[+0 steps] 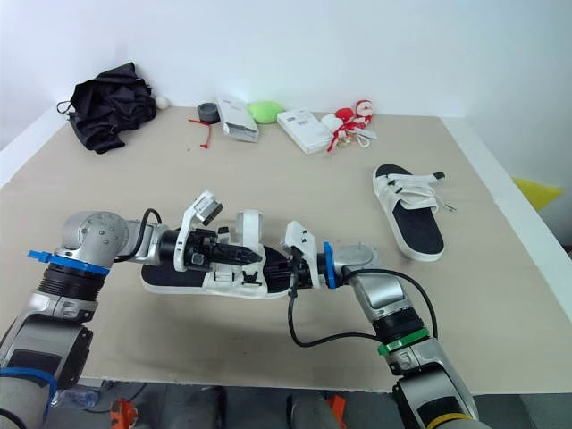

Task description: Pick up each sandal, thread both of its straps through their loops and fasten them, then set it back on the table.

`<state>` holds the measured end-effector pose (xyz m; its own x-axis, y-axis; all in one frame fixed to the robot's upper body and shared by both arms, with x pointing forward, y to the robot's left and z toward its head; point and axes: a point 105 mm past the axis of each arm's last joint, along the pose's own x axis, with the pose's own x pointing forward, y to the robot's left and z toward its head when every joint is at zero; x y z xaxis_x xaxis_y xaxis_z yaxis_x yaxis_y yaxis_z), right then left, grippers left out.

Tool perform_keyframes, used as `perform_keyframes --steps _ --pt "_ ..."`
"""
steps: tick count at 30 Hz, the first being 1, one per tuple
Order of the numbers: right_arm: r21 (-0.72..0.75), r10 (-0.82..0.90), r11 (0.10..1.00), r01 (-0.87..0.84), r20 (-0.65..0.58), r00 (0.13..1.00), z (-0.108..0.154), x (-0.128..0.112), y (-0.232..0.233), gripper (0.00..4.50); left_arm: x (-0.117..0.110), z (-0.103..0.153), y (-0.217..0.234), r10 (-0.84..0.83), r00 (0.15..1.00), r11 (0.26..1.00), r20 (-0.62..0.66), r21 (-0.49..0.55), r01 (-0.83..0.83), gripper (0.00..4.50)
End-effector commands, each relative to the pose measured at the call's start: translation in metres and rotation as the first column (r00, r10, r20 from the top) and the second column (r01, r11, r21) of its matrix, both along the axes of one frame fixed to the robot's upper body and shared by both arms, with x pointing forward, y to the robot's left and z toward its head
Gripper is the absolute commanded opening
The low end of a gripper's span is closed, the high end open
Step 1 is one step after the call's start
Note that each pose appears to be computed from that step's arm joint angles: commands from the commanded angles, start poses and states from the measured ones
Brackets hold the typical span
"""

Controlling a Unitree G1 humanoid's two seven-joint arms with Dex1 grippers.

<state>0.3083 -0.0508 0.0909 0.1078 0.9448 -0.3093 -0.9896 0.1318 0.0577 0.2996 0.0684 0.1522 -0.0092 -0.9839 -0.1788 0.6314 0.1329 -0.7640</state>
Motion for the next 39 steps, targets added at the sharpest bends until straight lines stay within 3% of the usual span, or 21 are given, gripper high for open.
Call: perform_keyframes --steps 1,35,39 --pt "-0.117 -0.066 0.992 0.05 -0.137 0.988 -0.046 -0.007 -0.01 0.0 0.004 0.009 -0.002 -0.002 0.999 1.0 0.043 -0.023 0.003 0.03" --pt "-0.137 -0.052 0.99 0.034 -0.128 0.99 -0.048 -0.007 -0.012 0.0 -0.007 0.006 -0.011 -0.06 0.995 0.998 0.08 -0.001 0.06 0.03" --pt "-0.139 -0.048 0.99 0.03 -0.128 0.991 -0.048 -0.008 -0.011 0.0 -0.015 -0.008 -0.007 -0.093 0.992 0.994 0.091 0.068 0.087 0.03"
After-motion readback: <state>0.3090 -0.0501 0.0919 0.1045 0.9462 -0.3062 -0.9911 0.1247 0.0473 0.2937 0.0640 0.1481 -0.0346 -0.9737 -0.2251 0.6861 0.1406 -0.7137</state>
